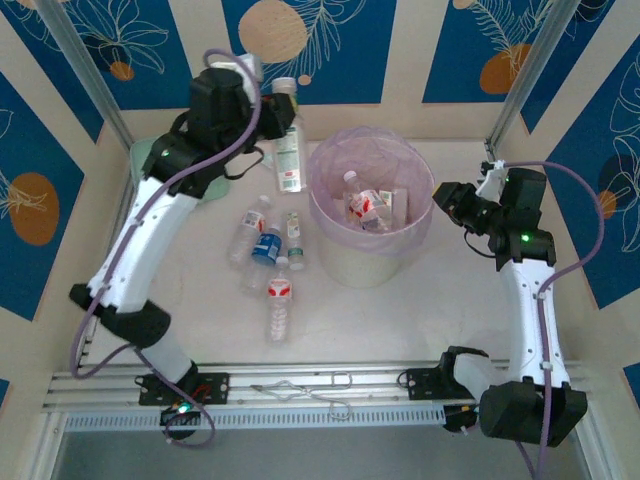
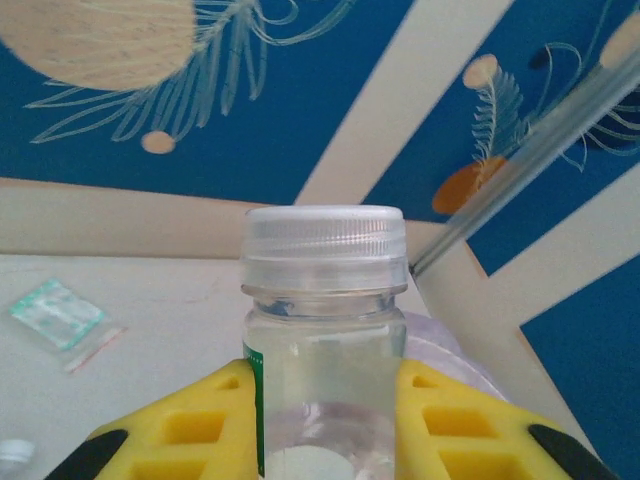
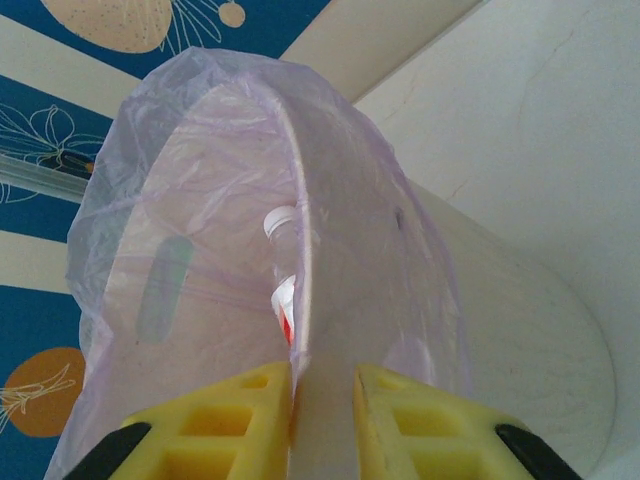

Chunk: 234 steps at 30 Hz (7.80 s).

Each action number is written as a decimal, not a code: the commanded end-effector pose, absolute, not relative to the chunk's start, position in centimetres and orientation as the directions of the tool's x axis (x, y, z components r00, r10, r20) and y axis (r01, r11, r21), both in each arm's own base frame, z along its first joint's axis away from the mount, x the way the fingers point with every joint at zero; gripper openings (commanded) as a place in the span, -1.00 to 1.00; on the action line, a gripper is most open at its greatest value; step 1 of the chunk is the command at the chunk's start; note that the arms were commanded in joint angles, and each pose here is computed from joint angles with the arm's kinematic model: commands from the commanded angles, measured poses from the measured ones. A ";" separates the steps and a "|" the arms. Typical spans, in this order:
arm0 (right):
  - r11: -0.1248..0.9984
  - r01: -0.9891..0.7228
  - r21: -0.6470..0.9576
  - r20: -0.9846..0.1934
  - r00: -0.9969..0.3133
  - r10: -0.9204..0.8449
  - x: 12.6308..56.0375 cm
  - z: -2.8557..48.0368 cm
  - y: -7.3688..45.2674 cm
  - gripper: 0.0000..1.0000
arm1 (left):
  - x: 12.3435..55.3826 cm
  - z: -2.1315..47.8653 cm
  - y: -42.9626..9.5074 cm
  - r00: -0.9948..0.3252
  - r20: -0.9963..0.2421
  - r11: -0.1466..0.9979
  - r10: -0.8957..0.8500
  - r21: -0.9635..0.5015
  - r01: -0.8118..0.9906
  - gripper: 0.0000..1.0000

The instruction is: Put the plastic bottles in the bin

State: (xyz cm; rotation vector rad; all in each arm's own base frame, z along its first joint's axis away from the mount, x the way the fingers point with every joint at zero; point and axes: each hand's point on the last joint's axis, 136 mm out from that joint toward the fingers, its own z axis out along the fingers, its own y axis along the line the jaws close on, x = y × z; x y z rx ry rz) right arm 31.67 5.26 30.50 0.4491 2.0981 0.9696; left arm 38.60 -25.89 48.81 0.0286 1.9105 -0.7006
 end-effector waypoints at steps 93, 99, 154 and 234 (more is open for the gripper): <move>0.634 -0.043 0.772 -0.504 -0.649 0.570 32.2 30.7 6.8 0.05 | 36.9 20.3 -11.2 -0.782 -0.624 0.998 0.015 -0.034 0.046 0.99; 0.639 -0.044 0.768 -0.508 -0.649 0.566 31.7 30.9 6.9 0.05 | 38.2 11.8 -11.8 -0.890 -0.455 0.996 0.010 -0.077 0.050 0.99; 0.629 -0.084 0.773 -0.535 -0.619 0.575 31.1 32.2 7.5 -0.03 | 30.7 44.7 -22.9 -0.419 -0.903 0.847 -0.100 -0.298 0.440 -0.69; 0.652 -0.057 0.756 -0.556 -0.583 0.593 31.0 32.1 7.5 0.66 | 30.9 29.5 -38.4 -0.609 -0.740 0.754 0.285 -0.219 0.620 0.29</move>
